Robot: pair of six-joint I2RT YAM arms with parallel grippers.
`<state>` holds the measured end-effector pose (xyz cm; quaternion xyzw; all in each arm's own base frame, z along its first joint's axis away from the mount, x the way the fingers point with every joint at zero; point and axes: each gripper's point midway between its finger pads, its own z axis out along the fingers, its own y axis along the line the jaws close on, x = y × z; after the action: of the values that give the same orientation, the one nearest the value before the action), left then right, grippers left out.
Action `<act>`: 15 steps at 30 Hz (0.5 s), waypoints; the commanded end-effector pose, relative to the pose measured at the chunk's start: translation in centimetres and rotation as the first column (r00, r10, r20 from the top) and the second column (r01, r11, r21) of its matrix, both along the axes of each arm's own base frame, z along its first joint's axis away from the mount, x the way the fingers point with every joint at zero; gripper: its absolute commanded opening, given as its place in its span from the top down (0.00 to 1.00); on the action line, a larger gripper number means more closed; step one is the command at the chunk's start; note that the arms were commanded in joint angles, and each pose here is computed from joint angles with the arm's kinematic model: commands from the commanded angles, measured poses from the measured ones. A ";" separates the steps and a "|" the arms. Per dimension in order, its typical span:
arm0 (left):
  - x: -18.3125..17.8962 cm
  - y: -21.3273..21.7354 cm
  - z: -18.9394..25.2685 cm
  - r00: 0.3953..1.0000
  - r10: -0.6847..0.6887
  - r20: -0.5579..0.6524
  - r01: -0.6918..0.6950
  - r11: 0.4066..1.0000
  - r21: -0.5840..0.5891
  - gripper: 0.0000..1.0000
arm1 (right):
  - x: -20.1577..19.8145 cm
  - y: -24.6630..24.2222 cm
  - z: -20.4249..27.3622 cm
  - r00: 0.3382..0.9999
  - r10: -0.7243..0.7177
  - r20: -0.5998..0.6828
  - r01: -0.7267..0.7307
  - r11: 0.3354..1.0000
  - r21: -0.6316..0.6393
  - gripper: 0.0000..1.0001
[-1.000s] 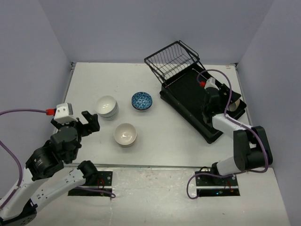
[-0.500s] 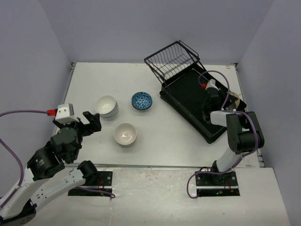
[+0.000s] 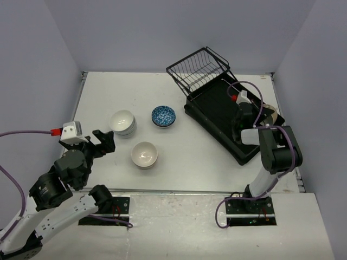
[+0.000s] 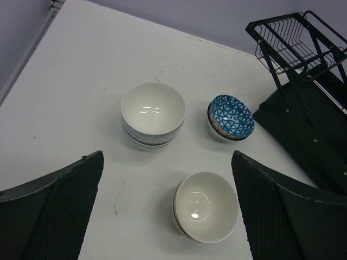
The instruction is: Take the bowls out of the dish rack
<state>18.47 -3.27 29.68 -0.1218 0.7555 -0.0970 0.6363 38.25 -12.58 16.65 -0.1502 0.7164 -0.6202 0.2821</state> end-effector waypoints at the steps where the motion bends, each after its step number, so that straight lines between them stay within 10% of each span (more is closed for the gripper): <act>1: 0.0 0.2 0.7 0.999 0.002 0.037 -0.002 1.000 -0.018 0.00 | -0.4 -0.4 4.9 0.975 -0.030 0.220 0.042 0.998 -0.049 1.00; 15: 0.1 -0.3 0.8 0.999 -0.016 0.036 0.016 1.000 -0.012 0.00 | 0.0 0.9 6.7 0.967 0.008 0.254 0.042 0.980 -0.192 1.00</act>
<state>18.26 -3.22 30.21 -0.1261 0.7474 -0.1121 0.6426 39.25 -11.77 16.40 -0.2530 0.6569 -0.6815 0.1999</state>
